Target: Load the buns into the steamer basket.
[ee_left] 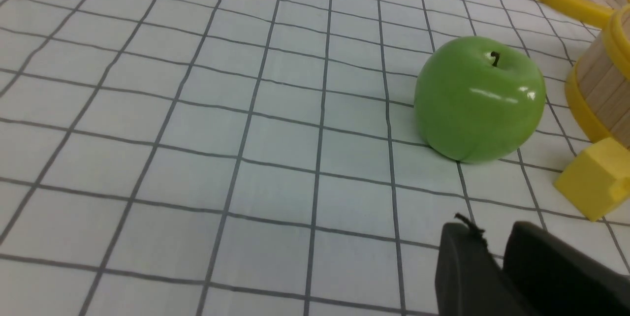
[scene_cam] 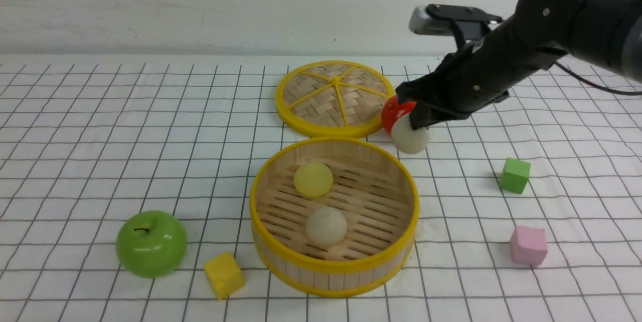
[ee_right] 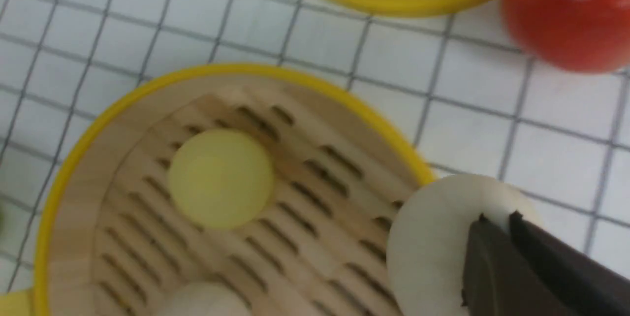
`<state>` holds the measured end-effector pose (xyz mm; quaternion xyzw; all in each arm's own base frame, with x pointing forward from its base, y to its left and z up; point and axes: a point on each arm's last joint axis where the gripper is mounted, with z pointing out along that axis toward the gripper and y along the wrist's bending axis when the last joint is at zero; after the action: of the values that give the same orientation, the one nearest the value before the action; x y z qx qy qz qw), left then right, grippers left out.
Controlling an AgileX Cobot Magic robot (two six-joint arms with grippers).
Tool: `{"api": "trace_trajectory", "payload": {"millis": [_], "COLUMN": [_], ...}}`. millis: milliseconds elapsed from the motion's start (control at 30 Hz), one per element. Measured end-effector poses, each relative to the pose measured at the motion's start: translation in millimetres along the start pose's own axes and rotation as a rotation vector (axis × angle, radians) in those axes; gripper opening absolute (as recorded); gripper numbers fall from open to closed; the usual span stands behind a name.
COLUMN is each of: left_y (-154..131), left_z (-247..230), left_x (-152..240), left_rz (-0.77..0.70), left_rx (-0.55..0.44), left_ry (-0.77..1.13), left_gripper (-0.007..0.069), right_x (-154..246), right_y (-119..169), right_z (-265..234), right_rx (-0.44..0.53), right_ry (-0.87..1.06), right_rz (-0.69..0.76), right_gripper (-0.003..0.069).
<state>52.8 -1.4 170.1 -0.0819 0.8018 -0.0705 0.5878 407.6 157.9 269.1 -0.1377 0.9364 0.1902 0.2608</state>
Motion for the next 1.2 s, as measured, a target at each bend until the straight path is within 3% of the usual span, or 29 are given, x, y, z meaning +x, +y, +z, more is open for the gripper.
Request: {"api": "trace_trajectory", "payload": {"millis": [133, 267, 433, 733, 867, 1033, 1100, 1167, 1200], "left_y": [0.0, 0.0, 0.0, 0.0, 0.0, 0.0, 0.0, 0.0, 0.0], "left_z": [0.0, 0.0, 0.0, 0.0, 0.0, 0.0, 0.0, 0.0, 0.0], "left_x": [0.0, 0.0, 0.0, 0.0, 0.0, 0.0, 0.0, 0.0, 0.0], "left_rz": [0.000, 0.000, 0.000, 0.000, 0.000, 0.000, 0.000, 0.000, 0.000], "left_rx": [0.000, 0.000, 0.000, 0.000, 0.000, 0.000, 0.000, 0.000, 0.000], "left_ry": [0.000, 0.000, 0.000, 0.000, 0.000, 0.000, 0.000, 0.000, 0.000], "left_gripper": [0.0125, 0.0127, 0.0132, 0.0141, 0.0141, 0.0141, 0.0141, 0.0141, 0.0141], "right_x": [19.2, 32.7, 30.5, 24.3, 19.5, 18.8, 17.8, 22.4, 23.1], "right_y": [14.8, 12.2, 9.2, 16.6, 25.2, 29.1, 33.1, 42.5, 43.0], "right_z": [38.3, 68.4, 75.0, 48.7, 1.8, -67.4, -96.8, -141.4, -144.4], "right_rx": [-0.024, -0.018, -0.008, -0.010, 0.028, 0.164, 0.190, 0.180, 0.179], "right_ry": [0.079, 0.125, 0.087, 0.072, 0.079, 0.056, -0.001, -0.115, -0.123], "right_rz": [-0.040, -0.022, -0.006, -0.037, -0.075, -0.041, -0.050, -0.058, -0.059], "right_gripper": [0.0002, 0.0015, 0.0087, 0.0435, 0.0495, 0.0463, 0.0403, 0.0230, 0.0201]}}
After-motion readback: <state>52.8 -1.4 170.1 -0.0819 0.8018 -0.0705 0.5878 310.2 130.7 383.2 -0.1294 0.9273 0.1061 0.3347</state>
